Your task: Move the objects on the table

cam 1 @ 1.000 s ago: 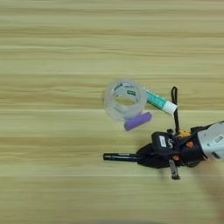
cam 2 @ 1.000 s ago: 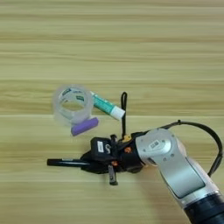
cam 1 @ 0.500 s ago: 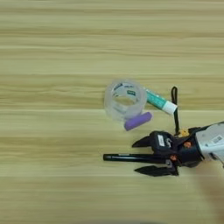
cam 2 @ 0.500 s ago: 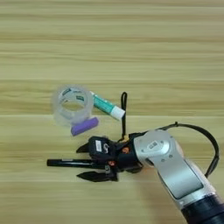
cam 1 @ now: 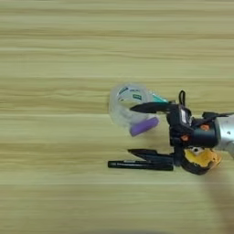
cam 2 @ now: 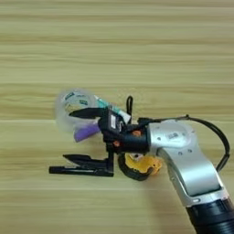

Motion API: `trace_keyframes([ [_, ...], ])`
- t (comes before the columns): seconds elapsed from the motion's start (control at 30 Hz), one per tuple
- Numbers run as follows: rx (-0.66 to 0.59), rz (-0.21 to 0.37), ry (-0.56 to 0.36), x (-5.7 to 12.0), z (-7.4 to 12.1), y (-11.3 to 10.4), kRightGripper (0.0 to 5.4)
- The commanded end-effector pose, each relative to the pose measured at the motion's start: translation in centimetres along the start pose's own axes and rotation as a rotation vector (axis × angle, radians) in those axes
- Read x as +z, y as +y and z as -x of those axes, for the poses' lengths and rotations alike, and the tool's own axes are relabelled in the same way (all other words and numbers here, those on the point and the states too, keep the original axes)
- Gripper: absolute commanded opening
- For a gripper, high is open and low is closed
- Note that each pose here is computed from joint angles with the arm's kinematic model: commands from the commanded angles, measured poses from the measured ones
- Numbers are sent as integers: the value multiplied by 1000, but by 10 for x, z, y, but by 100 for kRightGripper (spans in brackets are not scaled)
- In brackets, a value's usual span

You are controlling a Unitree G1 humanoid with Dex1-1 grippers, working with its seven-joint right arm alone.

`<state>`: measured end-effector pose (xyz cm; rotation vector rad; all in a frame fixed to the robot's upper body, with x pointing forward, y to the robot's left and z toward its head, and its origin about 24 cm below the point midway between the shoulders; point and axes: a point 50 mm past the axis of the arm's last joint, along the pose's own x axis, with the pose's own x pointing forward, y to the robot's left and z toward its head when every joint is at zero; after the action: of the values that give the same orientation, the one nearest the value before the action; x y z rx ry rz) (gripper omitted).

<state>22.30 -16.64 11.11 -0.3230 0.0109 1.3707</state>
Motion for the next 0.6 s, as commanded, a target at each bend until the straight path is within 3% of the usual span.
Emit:
trace_keyframes([
  [0.03,-99,132,-33,28,16,-23,538],
  [0.33,-218,151,-12,28,49,-39,538],
  [0.6,-214,144,71,16,71,-42,538],
])
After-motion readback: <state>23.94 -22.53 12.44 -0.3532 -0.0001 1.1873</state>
